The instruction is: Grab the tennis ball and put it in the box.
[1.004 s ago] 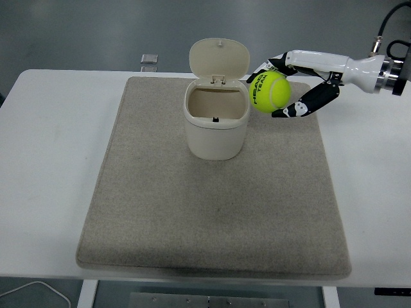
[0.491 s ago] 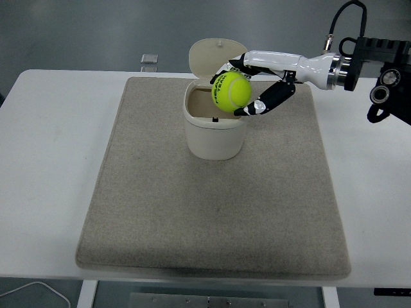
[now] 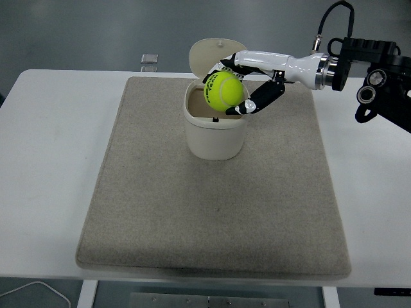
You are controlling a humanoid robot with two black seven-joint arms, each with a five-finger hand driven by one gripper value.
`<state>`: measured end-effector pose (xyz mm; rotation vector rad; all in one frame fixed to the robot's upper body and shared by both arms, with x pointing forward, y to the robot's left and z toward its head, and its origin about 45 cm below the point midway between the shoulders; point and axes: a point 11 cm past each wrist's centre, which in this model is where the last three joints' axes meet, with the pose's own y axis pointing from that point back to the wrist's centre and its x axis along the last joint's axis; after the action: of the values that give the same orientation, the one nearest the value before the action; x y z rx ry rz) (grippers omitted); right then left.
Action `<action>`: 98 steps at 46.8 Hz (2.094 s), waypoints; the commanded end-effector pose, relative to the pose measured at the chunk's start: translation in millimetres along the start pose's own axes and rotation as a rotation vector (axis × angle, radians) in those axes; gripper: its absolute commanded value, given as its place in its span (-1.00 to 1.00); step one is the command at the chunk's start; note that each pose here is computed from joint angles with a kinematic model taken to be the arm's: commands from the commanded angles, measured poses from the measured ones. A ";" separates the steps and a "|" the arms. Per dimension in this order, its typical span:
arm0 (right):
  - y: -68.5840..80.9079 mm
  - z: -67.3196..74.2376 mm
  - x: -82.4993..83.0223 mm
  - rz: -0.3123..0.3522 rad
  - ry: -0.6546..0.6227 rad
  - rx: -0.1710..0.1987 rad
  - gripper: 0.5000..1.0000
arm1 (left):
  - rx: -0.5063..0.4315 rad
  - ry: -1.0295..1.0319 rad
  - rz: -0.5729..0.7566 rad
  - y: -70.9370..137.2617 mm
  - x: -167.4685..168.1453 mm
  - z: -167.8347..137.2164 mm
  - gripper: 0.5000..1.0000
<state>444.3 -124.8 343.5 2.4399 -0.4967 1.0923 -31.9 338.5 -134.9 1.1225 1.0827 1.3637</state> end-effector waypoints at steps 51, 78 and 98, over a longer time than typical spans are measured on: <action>1.7 10.2 -6.1 0.017 -0.010 -0.021 0.41 | 0.000 0.001 0.000 0.0 0.0 -0.1 0.97; 1.9 11.9 -9.2 0.009 -0.020 -0.022 0.59 | 0.000 0.001 0.000 0.0 0.0 -0.1 0.97; 24.9 21.8 -7.5 -0.086 -0.335 -0.069 0.59 | 0.000 -0.001 0.000 0.0 0.0 -0.1 0.97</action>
<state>441.1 -146.6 332.3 2.5642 -0.5051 0.7033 -32.0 338.5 -134.9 1.1225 1.0829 1.3638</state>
